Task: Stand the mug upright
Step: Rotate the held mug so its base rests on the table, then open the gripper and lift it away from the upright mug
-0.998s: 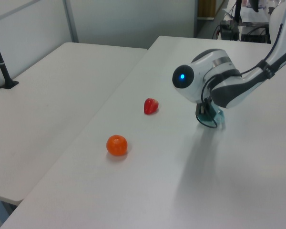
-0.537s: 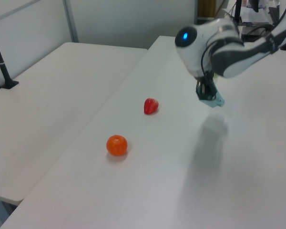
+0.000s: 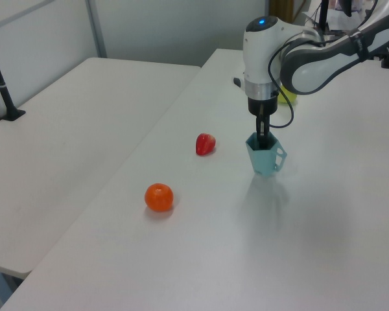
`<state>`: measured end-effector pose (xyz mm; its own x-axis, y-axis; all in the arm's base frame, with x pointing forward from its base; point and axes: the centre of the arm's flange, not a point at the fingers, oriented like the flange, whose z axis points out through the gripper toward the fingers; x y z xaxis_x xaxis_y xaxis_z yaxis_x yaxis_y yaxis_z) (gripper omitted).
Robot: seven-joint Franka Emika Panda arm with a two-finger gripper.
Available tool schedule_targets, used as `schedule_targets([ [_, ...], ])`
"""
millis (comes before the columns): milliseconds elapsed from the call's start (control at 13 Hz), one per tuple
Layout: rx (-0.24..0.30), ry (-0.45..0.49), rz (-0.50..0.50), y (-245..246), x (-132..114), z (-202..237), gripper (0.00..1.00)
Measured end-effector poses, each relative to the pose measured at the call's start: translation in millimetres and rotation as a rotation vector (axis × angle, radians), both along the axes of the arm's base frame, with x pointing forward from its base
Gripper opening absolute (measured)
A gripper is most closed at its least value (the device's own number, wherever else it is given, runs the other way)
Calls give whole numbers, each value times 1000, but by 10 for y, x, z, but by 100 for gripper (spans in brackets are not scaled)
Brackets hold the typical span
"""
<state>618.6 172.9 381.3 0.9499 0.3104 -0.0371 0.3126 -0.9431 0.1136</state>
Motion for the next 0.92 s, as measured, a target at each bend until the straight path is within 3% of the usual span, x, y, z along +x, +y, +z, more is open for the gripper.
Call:
schedule_targets([
  [230,28,21,69,-64,23,-63,9],
  [460,14,62,58,-129,-21,-8,41],
  [691,-1,81,32,-218,-86,457,74],
  [844,4,42,-8,-430,-122,985,99],
  [921,20,26,-32,-543,-155,1187,100],
])
